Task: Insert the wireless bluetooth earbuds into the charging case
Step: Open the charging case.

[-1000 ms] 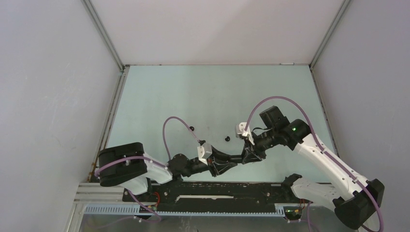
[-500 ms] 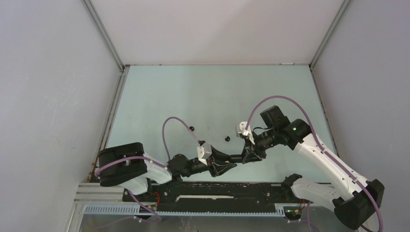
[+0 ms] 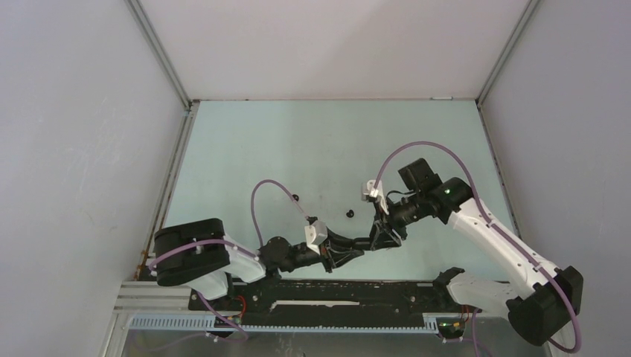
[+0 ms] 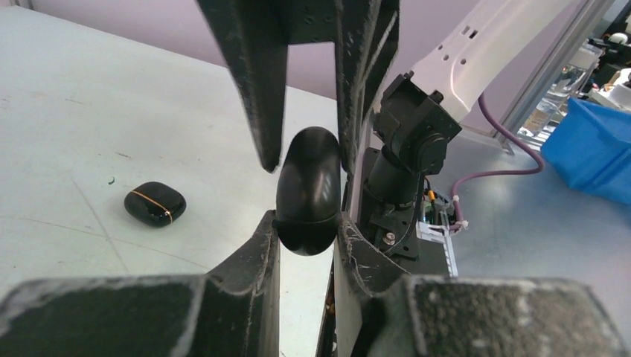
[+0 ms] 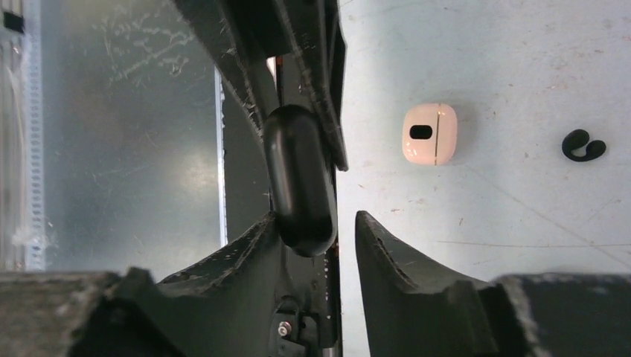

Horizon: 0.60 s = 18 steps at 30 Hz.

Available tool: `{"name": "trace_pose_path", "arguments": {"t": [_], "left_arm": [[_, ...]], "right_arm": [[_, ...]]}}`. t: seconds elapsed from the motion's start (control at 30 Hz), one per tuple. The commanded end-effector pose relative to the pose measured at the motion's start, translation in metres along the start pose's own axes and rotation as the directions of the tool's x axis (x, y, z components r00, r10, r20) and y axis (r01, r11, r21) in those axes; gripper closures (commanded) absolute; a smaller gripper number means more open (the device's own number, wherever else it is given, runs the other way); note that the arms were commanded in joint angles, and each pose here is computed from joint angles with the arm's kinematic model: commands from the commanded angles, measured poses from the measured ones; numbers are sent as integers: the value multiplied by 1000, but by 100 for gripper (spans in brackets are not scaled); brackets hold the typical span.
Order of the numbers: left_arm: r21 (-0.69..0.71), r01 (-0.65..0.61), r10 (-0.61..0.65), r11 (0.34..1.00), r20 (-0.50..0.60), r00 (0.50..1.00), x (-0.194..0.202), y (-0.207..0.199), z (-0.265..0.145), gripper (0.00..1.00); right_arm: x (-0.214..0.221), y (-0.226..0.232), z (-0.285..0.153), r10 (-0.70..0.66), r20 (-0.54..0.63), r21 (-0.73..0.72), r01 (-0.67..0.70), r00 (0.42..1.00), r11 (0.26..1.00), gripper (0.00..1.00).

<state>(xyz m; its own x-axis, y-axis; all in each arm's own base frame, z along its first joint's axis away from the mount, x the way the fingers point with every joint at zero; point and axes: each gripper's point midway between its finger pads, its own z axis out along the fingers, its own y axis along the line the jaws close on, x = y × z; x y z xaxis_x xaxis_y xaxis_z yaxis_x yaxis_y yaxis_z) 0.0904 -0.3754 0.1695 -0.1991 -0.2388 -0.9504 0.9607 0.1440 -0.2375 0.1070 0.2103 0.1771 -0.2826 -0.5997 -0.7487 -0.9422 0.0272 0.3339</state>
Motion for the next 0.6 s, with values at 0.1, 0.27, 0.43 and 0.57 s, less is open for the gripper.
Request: {"name": "trace_pose_path", "arguments": {"t": [0.1,0.27,0.43,0.57], "left_arm": [[52,-43,40,998,46,998,-12,-9,5,100],[42,-45,43,998,45,998,-12,-7,2,100],[5,-36,35,999,49,998,-13,1,-1,100],[-43,-22,25,999,68,997,-20,13,-10,100]], "right_arm": [[-42,-14,-18,139,154,-60,-131,978,990,50],[-47,-15,-22,157,184,-81,-144,970,986,47],[-62,-3,-43,103,246,-97,-82,964,992,40],[-69,-15,-61,59,280,-10,-58,958,998,38]]}}
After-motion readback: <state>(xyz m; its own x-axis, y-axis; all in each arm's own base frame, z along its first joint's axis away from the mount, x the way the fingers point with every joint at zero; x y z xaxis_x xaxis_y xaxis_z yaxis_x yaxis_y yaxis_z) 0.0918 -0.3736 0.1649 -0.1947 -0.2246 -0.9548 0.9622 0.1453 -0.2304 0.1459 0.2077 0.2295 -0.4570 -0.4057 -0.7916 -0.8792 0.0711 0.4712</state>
